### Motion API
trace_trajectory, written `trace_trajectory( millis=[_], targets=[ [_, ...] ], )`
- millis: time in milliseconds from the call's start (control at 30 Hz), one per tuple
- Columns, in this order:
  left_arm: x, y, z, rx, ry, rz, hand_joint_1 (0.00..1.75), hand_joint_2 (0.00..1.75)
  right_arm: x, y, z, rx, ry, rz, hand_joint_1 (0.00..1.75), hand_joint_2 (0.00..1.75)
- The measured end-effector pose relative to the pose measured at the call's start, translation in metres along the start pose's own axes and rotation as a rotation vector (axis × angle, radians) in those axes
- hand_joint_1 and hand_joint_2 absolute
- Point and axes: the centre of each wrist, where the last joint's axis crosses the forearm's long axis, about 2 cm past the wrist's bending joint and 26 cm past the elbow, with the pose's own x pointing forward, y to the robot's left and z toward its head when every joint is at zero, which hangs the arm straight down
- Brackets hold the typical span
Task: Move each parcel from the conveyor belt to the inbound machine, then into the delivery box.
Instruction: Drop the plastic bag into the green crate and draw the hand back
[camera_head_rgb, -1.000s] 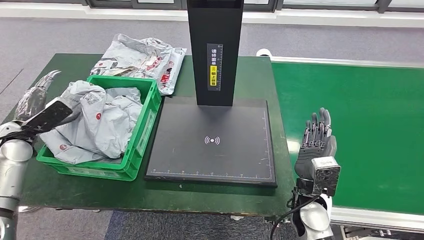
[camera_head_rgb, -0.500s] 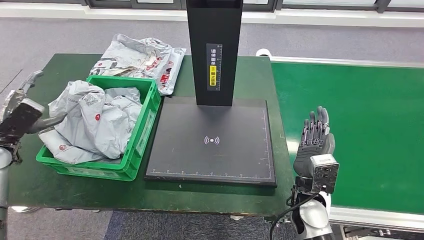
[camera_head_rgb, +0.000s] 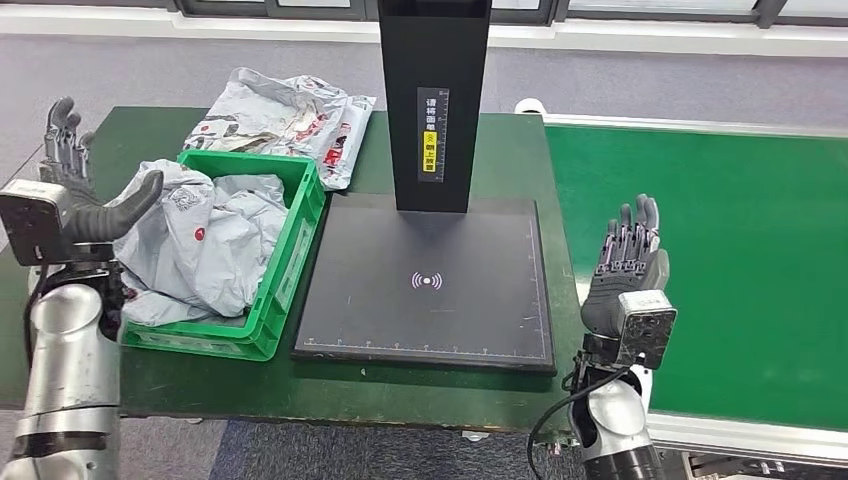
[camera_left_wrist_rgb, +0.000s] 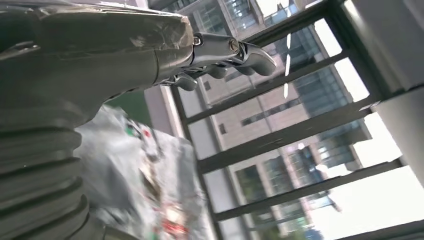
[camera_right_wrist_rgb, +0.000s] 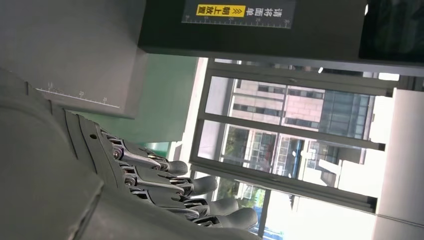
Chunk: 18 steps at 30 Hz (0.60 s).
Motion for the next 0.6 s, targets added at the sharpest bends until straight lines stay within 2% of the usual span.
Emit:
trace_trajectory(
  millis=[233,267,333,367,400,467,600],
  targets=[
    [0.017,-0.076,-0.001,0.012,-0.014,0.139,0.00,1.75,0.000,0.010,-0.003,0.030,0.014,-0.027,0.00,0.00],
    [0.019,-0.085,-0.001,-0.001,-0.010,0.159,0.00,1.75,0.000,0.013,-0.004,0.042,0.015,-0.031,0.00,0.44],
    [0.024,-0.105,0.000,-0.037,0.007,0.200,0.00,0.87,0.000,0.019,-0.005,0.074,0.020,-0.040,0.00,1.31],
    [0.025,-0.116,0.002,-0.065,0.021,0.219,0.00,0.44,0.000,0.022,-0.006,0.091,0.022,-0.045,0.00,1.31],
    [0.027,-0.128,0.003,-0.095,0.037,0.238,0.00,0.00,-0.001,0.025,-0.006,0.108,0.024,-0.051,0.00,0.87],
    [0.029,-0.155,0.009,-0.150,0.082,0.267,0.00,0.00,-0.001,0.033,-0.008,0.137,0.030,-0.066,0.00,0.00],
    [0.034,-0.206,0.026,-0.143,0.183,0.220,0.00,0.00,-0.003,0.048,-0.006,0.158,0.056,-0.076,0.00,0.00]
  ],
)
